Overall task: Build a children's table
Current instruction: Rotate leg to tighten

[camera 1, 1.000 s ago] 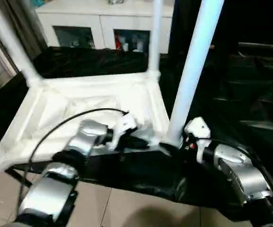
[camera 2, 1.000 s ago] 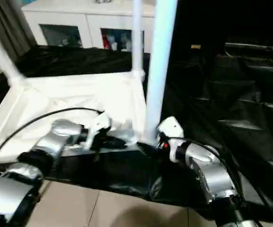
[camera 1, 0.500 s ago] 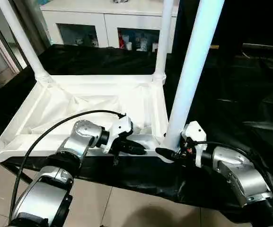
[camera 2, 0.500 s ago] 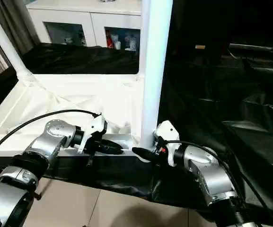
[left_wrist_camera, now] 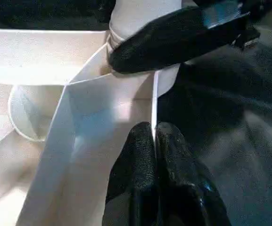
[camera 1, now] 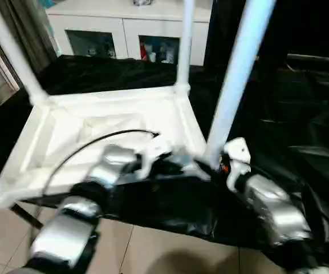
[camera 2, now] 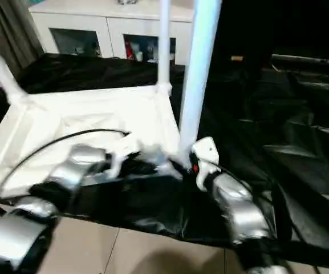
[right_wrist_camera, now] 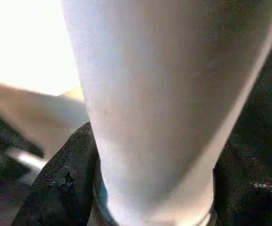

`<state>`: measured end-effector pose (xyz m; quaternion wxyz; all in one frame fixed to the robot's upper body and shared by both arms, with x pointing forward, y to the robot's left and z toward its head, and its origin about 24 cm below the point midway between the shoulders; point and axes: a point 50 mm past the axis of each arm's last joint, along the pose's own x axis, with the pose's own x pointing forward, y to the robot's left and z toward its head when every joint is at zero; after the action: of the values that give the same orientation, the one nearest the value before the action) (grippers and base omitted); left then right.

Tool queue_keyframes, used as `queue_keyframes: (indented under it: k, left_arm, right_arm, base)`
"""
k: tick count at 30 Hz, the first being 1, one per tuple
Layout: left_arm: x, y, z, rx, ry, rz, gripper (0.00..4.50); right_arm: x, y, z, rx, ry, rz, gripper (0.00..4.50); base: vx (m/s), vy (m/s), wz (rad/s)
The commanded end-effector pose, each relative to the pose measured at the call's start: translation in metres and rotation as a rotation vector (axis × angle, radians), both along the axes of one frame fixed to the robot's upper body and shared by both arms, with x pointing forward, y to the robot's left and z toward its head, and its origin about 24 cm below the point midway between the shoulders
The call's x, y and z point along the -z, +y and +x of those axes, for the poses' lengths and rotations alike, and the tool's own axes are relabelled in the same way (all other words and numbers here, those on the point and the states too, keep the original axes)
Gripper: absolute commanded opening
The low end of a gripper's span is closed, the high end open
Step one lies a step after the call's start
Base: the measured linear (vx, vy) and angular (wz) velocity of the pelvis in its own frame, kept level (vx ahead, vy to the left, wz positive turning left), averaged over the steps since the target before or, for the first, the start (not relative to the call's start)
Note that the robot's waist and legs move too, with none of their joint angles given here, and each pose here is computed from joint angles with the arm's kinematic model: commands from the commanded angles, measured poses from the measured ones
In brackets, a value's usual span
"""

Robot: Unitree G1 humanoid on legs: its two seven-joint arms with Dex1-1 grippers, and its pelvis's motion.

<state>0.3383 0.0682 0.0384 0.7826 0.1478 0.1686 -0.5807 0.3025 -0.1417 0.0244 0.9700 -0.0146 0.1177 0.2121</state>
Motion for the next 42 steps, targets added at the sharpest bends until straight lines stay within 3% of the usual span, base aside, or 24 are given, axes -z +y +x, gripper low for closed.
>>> queue_keyframes:
  k: [1,6,9,11,15,22,25,33,34,38,42]
  left_arm:
    - [0.007,-0.017,0.001,-0.120,0.003,0.003,0.00]
    - [0.006,-0.030,0.002,-0.152,-0.009,0.000,0.00]
    - [0.006,-0.036,0.002,-0.138,-0.008,0.002,0.00]
    - [0.006,-0.036,0.001,-0.128,-0.011,0.008,0.00]
    - [0.005,-0.031,0.000,-0.088,-0.001,-0.007,0.00]
    - [0.006,-0.005,-0.005,0.038,0.025,-0.046,0.00]
    - [0.006,0.016,-0.011,0.127,0.068,-0.069,0.00]
    - [0.006,0.038,-0.016,0.185,0.122,-0.065,0.00]
    - [0.006,0.039,-0.016,0.186,0.124,-0.063,0.00]
    - [0.006,0.043,-0.016,0.191,0.126,-0.058,0.00]
    - [0.005,0.043,-0.016,0.189,0.127,-0.060,0.00]
  right_arm:
    - [0.018,0.016,-0.003,0.069,0.098,-0.004,2.73]
    - [0.016,0.027,0.004,0.119,0.090,-0.005,2.73]
    - [0.009,0.037,0.008,0.056,0.037,0.000,2.73]
    - [0.006,0.037,0.008,0.021,0.007,-0.027,3.29]
    - [0.002,0.031,0.007,-0.037,-0.009,-0.059,3.62]
    - [-0.011,0.014,-0.002,-0.258,-0.037,-0.035,3.62]
    - [-0.018,0.004,-0.013,-0.398,-0.035,-0.034,3.62]
    - [-0.021,-0.003,-0.022,-0.499,-0.015,-0.013,3.62]
    - [-0.022,-0.003,-0.023,-0.511,-0.013,-0.003,3.38]
    - [-0.022,-0.002,-0.025,-0.536,-0.002,0.017,3.23]
    - [-0.021,-0.003,-0.027,-0.545,0.009,0.009,2.81]
  base:
    - [0.000,0.000,0.00]
    - [0.000,0.000,0.00]
    - [0.000,0.000,0.00]
    - [0.000,0.000,0.00]
    - [0.000,0.000,0.00]
    - [0.000,0.000,0.00]
    - [0.000,0.000,0.00]
    - [0.000,0.000,0.00]
    - [0.000,0.000,0.00]
    - [0.000,0.000,0.00]
    - [0.000,0.000,0.00]
